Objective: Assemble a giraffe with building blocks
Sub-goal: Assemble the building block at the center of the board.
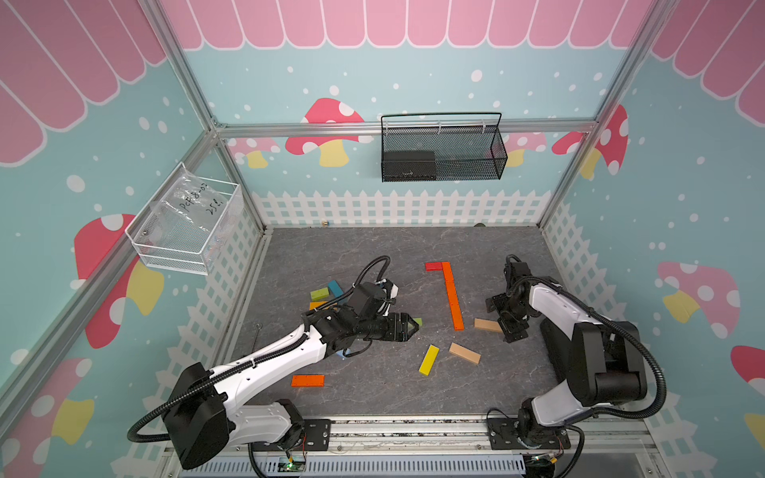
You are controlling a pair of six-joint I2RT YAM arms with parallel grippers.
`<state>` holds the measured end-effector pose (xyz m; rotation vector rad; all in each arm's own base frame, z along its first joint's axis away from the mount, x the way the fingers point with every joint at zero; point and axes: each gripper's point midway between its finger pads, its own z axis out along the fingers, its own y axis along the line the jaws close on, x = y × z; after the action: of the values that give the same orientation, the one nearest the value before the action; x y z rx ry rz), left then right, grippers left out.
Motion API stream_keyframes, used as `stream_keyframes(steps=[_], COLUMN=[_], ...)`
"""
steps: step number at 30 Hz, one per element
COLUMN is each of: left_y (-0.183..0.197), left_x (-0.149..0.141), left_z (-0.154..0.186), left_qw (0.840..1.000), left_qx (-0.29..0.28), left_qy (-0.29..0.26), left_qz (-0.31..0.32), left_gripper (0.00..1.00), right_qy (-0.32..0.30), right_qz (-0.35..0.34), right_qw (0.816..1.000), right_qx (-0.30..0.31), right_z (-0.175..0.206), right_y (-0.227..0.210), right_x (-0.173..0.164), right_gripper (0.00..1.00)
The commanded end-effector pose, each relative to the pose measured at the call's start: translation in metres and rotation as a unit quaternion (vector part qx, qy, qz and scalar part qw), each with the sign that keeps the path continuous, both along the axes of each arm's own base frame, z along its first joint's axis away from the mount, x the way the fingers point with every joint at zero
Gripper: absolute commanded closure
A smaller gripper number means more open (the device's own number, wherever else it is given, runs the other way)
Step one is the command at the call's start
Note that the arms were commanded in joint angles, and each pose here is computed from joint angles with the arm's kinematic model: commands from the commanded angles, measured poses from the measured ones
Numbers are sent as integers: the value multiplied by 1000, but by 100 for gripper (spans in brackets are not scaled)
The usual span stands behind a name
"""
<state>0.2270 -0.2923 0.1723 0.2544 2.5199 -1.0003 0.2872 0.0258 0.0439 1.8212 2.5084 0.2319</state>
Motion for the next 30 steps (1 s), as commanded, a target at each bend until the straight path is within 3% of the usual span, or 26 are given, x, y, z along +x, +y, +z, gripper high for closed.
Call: stream_keyframes(steps=[1,12,18,21,30], left_y=[0,0,1,1,4], left_x=[-2,-1,0,1,1], left_z=[-2,-6,-6,-7,-7], left_qw=[1000,1000,1000,1000,1000], left_qx=[-7,-1,0,1,1], left_qy=[4,7,5,6,5], left_qz=[-4,-3,-1,0,3], left_gripper=[18,18,18,18,18], right_qy=[-6,9,7,9,20], right_qz=[-39,-63,-71,-71,-69], right_qw=[999,998,997,997,996], right_qx=[24,30,31,33,46], right_z=[-9,-36,-41,-44,-51], right_y=[5,5,5,6,11], right_x=[8,10,12,11,8], right_gripper=[5,15,28,41,58])
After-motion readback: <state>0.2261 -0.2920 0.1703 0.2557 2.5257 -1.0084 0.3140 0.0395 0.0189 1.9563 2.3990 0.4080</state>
